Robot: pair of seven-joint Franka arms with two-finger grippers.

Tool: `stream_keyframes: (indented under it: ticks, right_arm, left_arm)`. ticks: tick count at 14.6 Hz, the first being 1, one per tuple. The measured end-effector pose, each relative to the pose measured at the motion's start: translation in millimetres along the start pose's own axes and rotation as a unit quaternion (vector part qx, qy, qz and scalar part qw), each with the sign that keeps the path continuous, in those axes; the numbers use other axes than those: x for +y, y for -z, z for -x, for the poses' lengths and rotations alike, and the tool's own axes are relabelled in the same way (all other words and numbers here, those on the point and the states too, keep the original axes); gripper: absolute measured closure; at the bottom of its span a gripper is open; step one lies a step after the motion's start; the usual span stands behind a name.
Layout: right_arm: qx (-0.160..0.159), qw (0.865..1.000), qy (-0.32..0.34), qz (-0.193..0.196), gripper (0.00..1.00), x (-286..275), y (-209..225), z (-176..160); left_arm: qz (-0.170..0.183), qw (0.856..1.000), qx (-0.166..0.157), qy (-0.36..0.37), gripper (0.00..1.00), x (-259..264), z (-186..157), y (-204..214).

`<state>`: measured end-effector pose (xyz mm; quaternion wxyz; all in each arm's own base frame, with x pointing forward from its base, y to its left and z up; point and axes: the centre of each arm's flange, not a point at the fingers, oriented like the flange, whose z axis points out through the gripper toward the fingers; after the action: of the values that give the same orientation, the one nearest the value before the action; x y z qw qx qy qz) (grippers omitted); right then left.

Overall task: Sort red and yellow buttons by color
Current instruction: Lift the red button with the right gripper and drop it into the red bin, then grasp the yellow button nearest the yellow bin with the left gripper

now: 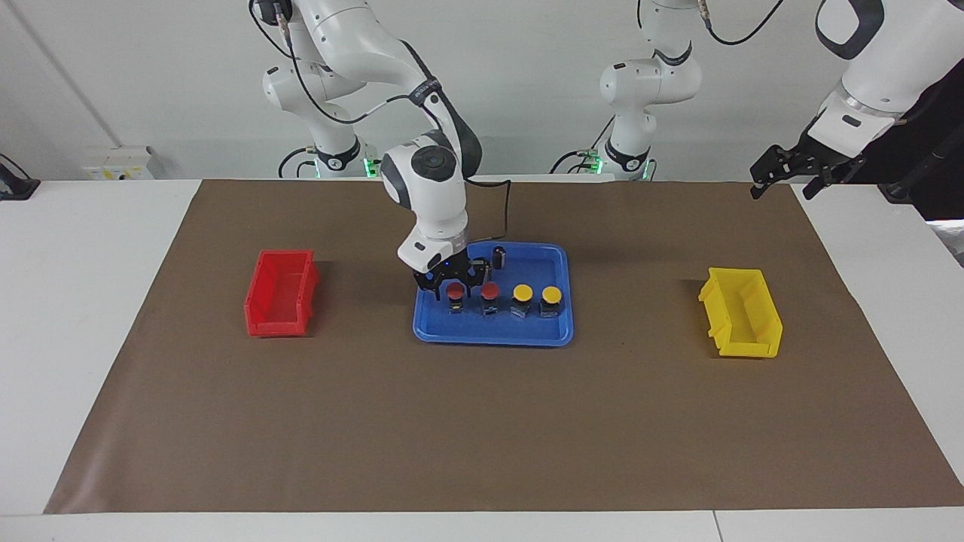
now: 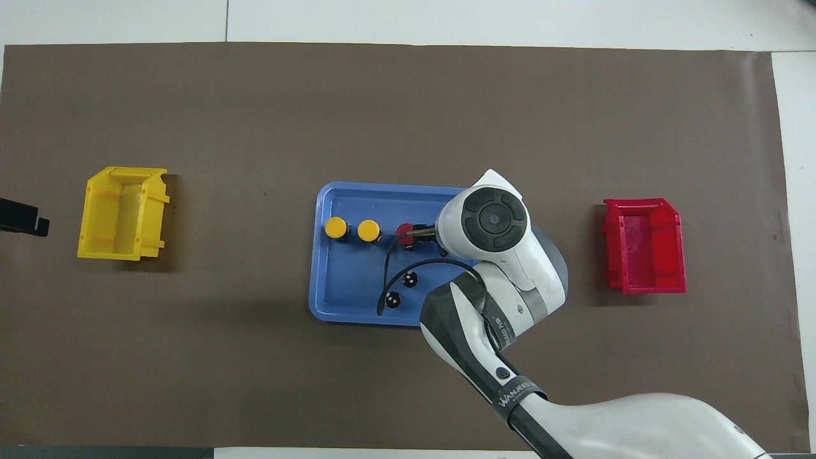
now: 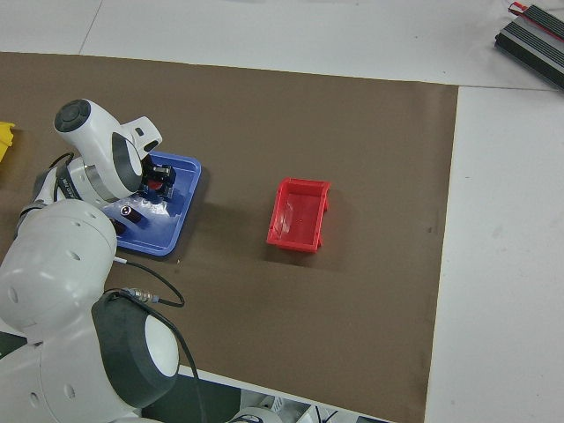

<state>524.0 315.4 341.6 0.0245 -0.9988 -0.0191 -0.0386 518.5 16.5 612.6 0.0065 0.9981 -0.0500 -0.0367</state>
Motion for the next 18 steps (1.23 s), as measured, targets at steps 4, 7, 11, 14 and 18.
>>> stream_keyframes:
  ticks: [4,7,11,14,18]
  right_arm:
    - [0.004,1.000,0.000,-0.002,0.59,-2,7,-4]
    - [-0.009,1.000,-0.008,0.009,0.59,-1,50,-24]
    - [-0.021,0.999,-0.015,0.028,0.59,92,141,-43]
    - [-0.024,0.999,-0.003,0.035,0.59,209,176,-22]
    - [-0.034,0.999,0.013,0.038,0.59,309,164,20]
  left_arm:
    - [0.000,1.000,0.000,0.000,0.00,0,0,0]
    - [0.000,1.000,0.000,0.000,0.00,0,0,0]
    - [-0.002,1.000,0.009,0.011,0.00,8,-4,-3]
    - [-0.006,0.999,0.027,0.025,0.00,77,-18,-31]
    - [-0.001,0.998,0.050,0.046,0.00,208,-24,-103]
